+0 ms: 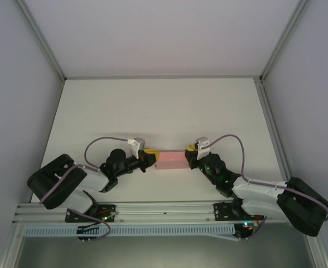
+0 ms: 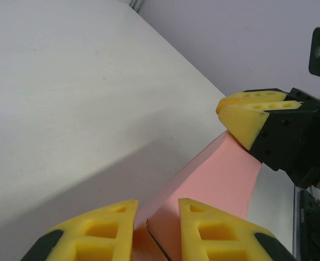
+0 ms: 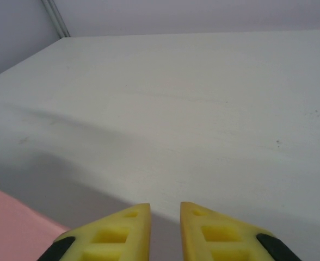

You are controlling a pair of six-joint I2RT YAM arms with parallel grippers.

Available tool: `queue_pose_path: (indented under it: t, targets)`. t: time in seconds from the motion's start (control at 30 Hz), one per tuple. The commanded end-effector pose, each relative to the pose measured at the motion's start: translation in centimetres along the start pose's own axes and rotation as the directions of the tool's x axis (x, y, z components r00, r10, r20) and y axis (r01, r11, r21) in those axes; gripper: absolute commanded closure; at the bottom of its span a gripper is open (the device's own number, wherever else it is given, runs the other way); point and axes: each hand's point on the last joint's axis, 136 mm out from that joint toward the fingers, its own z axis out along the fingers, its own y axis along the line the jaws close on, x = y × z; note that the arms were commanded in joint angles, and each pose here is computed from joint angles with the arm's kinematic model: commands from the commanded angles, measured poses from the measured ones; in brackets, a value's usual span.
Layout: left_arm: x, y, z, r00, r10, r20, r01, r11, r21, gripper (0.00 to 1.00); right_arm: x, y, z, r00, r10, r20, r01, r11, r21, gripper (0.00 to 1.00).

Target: Assemble paper box

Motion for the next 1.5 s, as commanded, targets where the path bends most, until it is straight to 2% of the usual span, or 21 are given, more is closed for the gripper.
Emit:
queue_pose_path:
  t: [0.0,0.13,0.27,0.3,0.37,0.4,0.47,0.53,0.57,0.67,0.73,0.77,0.8,0.83,0.93,1.0,1.1,1.2,1.27,1.33,1.47]
  targets:
    - [13.0,4.5,-3.7,0.887,-0.105,-0.450,0.015,0.980,-0.199,1.00,7.8,-0.4,-0.9,0.956,-0.145,-0.255,0.140,0.989,-0.039,0.84]
    - [13.0,4.7,-3.6,0.883,-0.110,-0.456,0.010,0.976,-0.215,1.00,9.1,-0.2,-0.6,0.939,-0.208,-0.273,0.206,0.978,-0.037,0.92]
    - [13.1,4.8,-3.7,0.873,-0.114,-0.475,0.002,0.973,-0.230,1.00,8.3,0.2,-0.2,0.952,-0.194,-0.238,0.192,0.981,-0.034,0.92]
    - [12.0,4.6,-2.9,0.884,-0.098,-0.458,-0.008,0.975,-0.223,1.00,7.6,0.4,-0.2,0.957,-0.188,-0.221,0.185,0.982,-0.035,0.91]
    - [10.8,4.6,-2.5,0.891,-0.083,-0.446,-0.031,0.970,-0.242,0.95,6.1,0.8,-0.3,0.962,-0.190,-0.194,0.186,0.982,-0.040,0.89]
    - [10.0,4.6,-2.4,0.897,-0.076,-0.436,-0.043,0.966,-0.256,0.86,5.4,1.0,-0.4,0.963,-0.196,-0.185,0.191,0.981,-0.043,0.86]
    - [7.8,4.6,-1.9,0.912,-0.066,-0.404,-0.059,0.955,-0.291,0.82,3.8,0.7,-0.6,0.971,-0.170,-0.168,0.172,0.985,-0.007,0.77]
    - [5.4,4.3,-1.3,0.927,-0.059,-0.371,-0.071,0.943,-0.325,0.64,2.1,0.2,-0.7,0.984,-0.104,-0.143,0.111,0.993,0.042,0.68]
    - [4.1,3.9,-1.0,0.930,-0.051,-0.363,-0.077,0.942,-0.328,0.62,1.1,0.0,-0.7,0.990,-0.062,-0.129,0.070,0.996,0.058,0.61]
    - [0.4,2.3,-0.1,0.944,-0.033,-0.330,-0.080,0.943,-0.323,0.40,-2.1,0.2,-0.7,0.997,0.012,-0.076,-0.007,0.998,0.066,0.44]
    - [-2.3,2.0,0.0,0.953,-0.031,-0.301,-0.087,0.925,-0.370,0.19,-4.4,0.3,-0.7,0.998,0.032,-0.053,-0.028,0.997,0.067,0.46]
    - [-3.5,1.9,0.0,0.956,-0.032,-0.291,-0.085,0.920,-0.383,0.15,-5.4,0.3,-0.6,0.998,0.043,-0.049,-0.039,0.996,0.075,0.42]
    - [-4.8,1.6,0.0,0.960,-0.026,-0.279,-0.088,0.917,-0.389,0.11,-6.3,0.3,-0.6,0.997,0.054,-0.047,-0.050,0.995,0.083,0.35]
    - [-6.1,1.7,-0.1,0.966,-0.032,-0.257,-0.079,0.908,-0.412,0.01,-7.4,0.3,-0.5,0.997,0.066,-0.049,-0.061,0.994,0.091,0.23]
    - [-9.8,3.0,-1.5,0.977,-0.076,-0.198,-0.032,0.870,-0.493,0.00,-8.7,1.5,-0.1,0.992,0.014,-0.124,-0.011,1.000,0.022,0.01]
    - [-12.1,4.7,-3.0,0.985,-0.102,-0.142,0.005,0.829,-0.559,0.00,-8.5,2.8,0.2,0.977,-0.072,-0.201,0.060,0.996,-0.064,0.00]
    - [-15.0,7.7,-6.0,0.990,-0.136,-0.033,0.084,0.766,-0.637,0.00,-7.0,5.3,0.2,0.902,-0.289,-0.321,0.206,0.941,-0.269,0.00]
    - [-17.1,10.2,-9.4,0.990,-0.131,0.043,0.123,0.699,-0.705,0.00,-4.8,8.2,-0.9,0.777,-0.529,-0.342,0.303,0.789,-0.535,0.00]
    - [-17.9,11.5,-11.6,0.989,-0.121,0.088,0.146,0.660,-0.737,0.00,-3.5,9.1,-1.6,0.690,-0.644,-0.330,0.326,0.684,-0.652,0.00]
    - [-18.2,12.4,-13.6,0.987,-0.108,0.122,0.163,0.628,-0.761,0.00,-2.6,9.0,-1.5,0.623,-0.701,-0.347,0.337,0.641,-0.690,0.00]
    - [-18.0,13.7,-16.7,0.978,-0.111,0.178,0.210,0.570,-0.794,0.00,-0.5,8.1,-0.7,0.488,-0.773,-0.406,0.365,0.603,-0.709,0.00]
